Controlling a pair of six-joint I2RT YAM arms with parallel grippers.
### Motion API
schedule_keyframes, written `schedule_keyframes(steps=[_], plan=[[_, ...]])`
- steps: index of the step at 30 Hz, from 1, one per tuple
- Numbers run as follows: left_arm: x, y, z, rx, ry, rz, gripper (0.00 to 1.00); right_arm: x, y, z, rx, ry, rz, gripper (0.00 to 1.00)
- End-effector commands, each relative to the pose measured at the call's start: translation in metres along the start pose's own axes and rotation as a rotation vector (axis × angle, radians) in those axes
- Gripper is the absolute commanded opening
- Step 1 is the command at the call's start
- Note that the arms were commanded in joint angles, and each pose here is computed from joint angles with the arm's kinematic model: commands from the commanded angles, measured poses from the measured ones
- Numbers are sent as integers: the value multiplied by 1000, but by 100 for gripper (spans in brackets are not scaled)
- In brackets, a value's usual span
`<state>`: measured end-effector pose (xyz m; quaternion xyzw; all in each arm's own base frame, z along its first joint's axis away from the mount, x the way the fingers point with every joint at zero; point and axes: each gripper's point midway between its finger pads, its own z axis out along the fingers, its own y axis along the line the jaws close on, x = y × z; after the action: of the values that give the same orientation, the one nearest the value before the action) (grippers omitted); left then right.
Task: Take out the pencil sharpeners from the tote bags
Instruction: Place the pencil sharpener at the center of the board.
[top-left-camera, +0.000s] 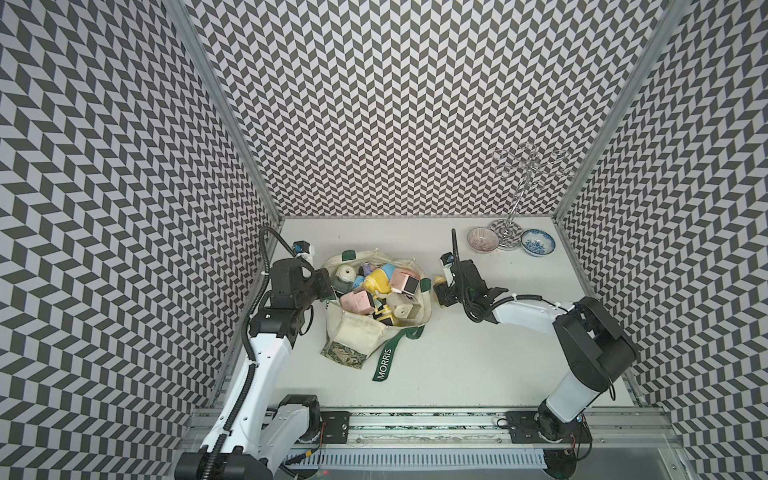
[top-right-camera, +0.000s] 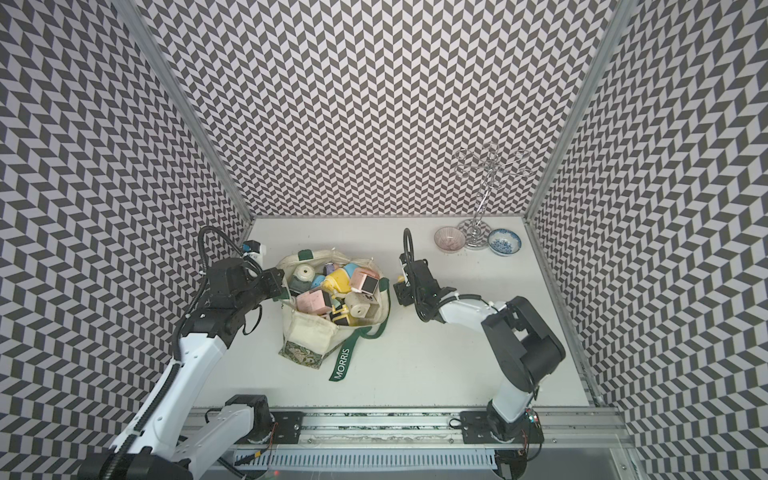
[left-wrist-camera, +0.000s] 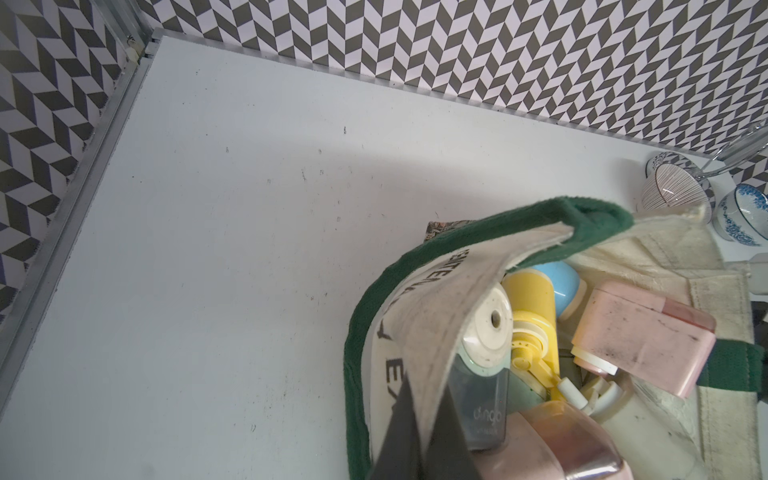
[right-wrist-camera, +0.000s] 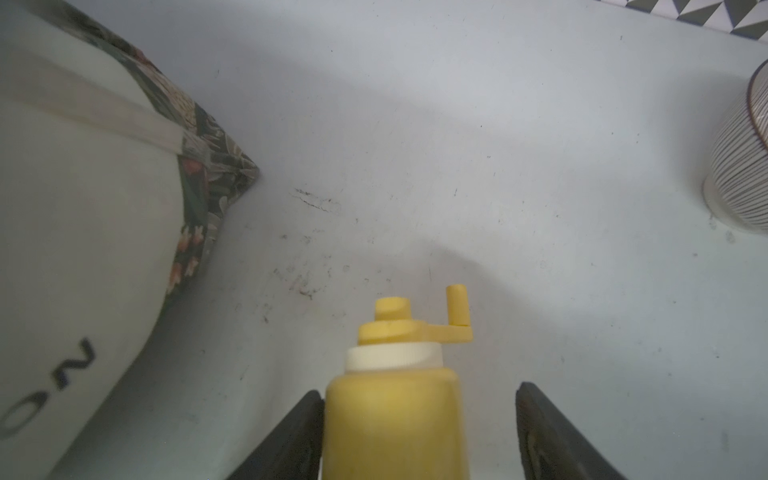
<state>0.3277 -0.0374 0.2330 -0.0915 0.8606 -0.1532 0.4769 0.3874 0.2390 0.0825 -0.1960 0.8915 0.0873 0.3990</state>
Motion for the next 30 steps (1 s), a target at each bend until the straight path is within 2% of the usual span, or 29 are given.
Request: schedule_keyframes(steps=[1,5,10,16,20,24,30], plan=[[-9,-8,-6,25,-38,21,0,2,4,8,-15,44,-13,66],[-10,-8,-6,23,-39,20,0,3,3,11,-10,67,-10,62],[-10,-8,-6,23,-40,21,0,5,3,15,-12,91,-5,61],[-9,-8,-5,25,-37,19,0,-1,4,17,-19,111,14,48],[-8,-8,-5,23,-34,20,0,-19,-5,19,16,88,37,42],[-8,-8,-4,24,-33,20,0,-52,-19,30,54,45,68,40],[-8,-7,-4,18,-32,22,0,-86,-43,67,106,46,120,37]])
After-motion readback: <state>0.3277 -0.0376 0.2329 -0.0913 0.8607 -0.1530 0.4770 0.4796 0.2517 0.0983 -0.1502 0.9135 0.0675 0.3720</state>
